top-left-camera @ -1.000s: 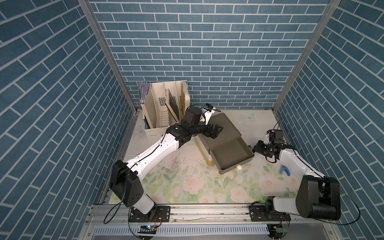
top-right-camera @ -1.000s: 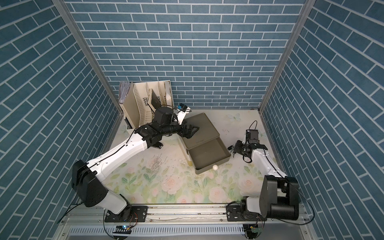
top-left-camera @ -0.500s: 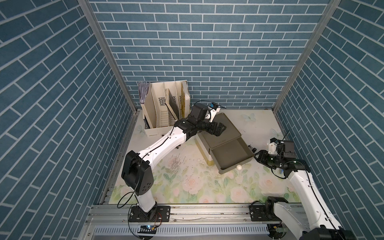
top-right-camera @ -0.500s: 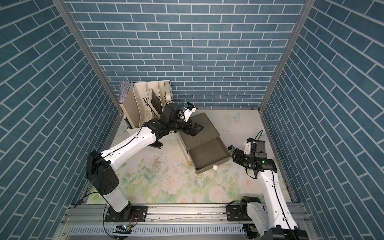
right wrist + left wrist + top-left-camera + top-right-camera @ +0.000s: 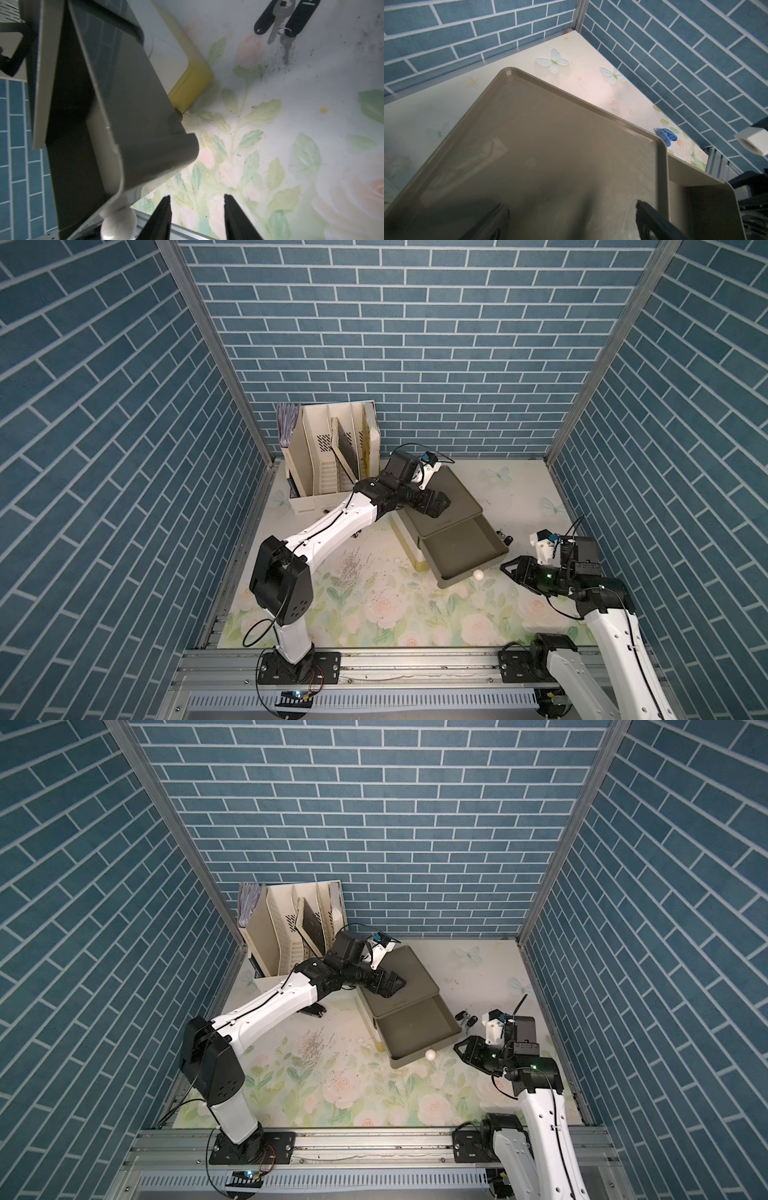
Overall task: Take the keys out of the drawer
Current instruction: Place the key at the center of the board, then close the drawer in the storage box.
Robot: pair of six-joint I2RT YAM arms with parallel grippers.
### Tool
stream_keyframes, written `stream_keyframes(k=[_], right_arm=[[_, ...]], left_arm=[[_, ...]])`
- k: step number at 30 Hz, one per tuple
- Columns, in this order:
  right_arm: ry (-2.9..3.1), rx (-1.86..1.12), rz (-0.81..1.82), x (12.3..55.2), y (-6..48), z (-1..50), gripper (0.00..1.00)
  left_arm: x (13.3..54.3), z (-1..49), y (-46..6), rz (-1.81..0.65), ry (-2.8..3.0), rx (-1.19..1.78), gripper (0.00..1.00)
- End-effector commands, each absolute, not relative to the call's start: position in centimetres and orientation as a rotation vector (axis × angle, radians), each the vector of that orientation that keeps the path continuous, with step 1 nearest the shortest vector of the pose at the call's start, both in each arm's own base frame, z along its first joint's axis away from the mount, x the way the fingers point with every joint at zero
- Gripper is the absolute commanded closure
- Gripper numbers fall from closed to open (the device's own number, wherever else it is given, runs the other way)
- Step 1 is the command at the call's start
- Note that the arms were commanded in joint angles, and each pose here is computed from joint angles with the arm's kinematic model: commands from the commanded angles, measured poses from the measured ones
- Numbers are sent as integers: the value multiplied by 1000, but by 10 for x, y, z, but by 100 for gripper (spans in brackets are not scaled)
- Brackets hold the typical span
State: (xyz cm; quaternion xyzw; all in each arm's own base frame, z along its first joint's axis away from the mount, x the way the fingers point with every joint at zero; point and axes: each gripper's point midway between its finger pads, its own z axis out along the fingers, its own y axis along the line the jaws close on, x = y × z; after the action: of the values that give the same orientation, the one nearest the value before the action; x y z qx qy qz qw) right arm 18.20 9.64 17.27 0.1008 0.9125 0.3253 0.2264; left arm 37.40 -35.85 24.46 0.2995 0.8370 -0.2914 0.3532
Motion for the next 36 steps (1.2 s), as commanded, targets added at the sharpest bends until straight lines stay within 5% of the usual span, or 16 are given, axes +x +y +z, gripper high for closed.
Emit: stream_keyframes(k=[1, 36], right_arm=[[2504, 303, 993, 175, 106, 174, 56], [2424, 171, 1042, 212, 138, 207, 56]], left_arm=[[374, 234, -353, -717, 2206, 789, 0], [379, 227, -357, -728, 2218, 778, 0]])
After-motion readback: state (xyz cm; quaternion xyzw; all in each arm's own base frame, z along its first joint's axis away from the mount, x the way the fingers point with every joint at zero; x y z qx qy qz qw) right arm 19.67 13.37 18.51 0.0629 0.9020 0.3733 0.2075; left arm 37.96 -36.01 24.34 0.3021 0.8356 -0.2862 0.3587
